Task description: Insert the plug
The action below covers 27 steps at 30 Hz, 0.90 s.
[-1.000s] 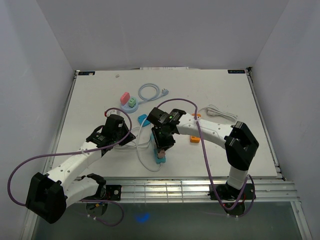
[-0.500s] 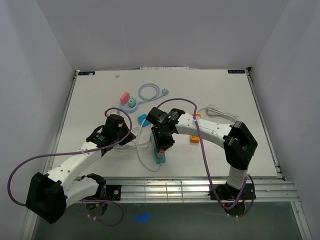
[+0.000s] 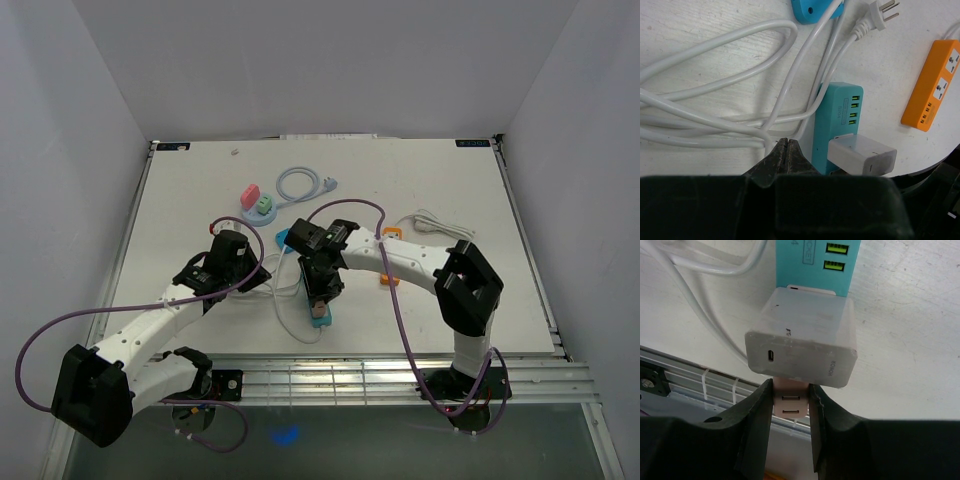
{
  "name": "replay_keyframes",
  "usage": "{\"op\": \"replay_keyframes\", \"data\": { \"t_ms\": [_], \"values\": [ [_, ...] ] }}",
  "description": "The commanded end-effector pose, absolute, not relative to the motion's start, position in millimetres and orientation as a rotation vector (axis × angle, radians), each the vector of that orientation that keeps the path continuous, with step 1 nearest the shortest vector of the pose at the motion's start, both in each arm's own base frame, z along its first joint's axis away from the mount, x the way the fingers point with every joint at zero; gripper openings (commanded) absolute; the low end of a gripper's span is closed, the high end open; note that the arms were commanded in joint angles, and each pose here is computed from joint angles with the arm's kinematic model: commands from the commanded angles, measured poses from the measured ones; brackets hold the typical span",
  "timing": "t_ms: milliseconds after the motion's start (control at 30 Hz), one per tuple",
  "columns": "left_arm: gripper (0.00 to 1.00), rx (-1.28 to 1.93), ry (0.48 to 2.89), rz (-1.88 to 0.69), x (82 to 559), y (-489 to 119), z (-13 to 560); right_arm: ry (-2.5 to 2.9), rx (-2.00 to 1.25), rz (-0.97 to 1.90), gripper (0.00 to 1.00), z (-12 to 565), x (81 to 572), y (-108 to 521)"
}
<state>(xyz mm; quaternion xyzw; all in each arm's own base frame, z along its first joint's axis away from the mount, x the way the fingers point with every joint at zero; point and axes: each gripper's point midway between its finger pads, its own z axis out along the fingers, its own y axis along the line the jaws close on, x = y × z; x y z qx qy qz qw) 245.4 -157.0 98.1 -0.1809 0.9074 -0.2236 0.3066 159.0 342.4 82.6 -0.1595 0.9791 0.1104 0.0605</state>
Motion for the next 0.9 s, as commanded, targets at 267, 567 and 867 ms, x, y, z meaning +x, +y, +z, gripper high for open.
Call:
{"op": "replay_keyframes", "data": {
  "t_ms": [267, 567, 867],
  "values": [
    [0.0, -0.464, 2.375, -0.6, 245, -155, 103, 2.893, -0.455, 0.07, 0.08, 78, 163, 335],
    [0.0, -0.466, 2.374, -0.592, 245, -154, 105, 2.876, -0.509, -0.046, 0.08, 69, 159, 335],
    [0.0, -0.472, 2.387, -0.564, 242, -149, 101, 2.908, -0.521, -0.065, 0.08, 38, 148, 326]
  ]
}}
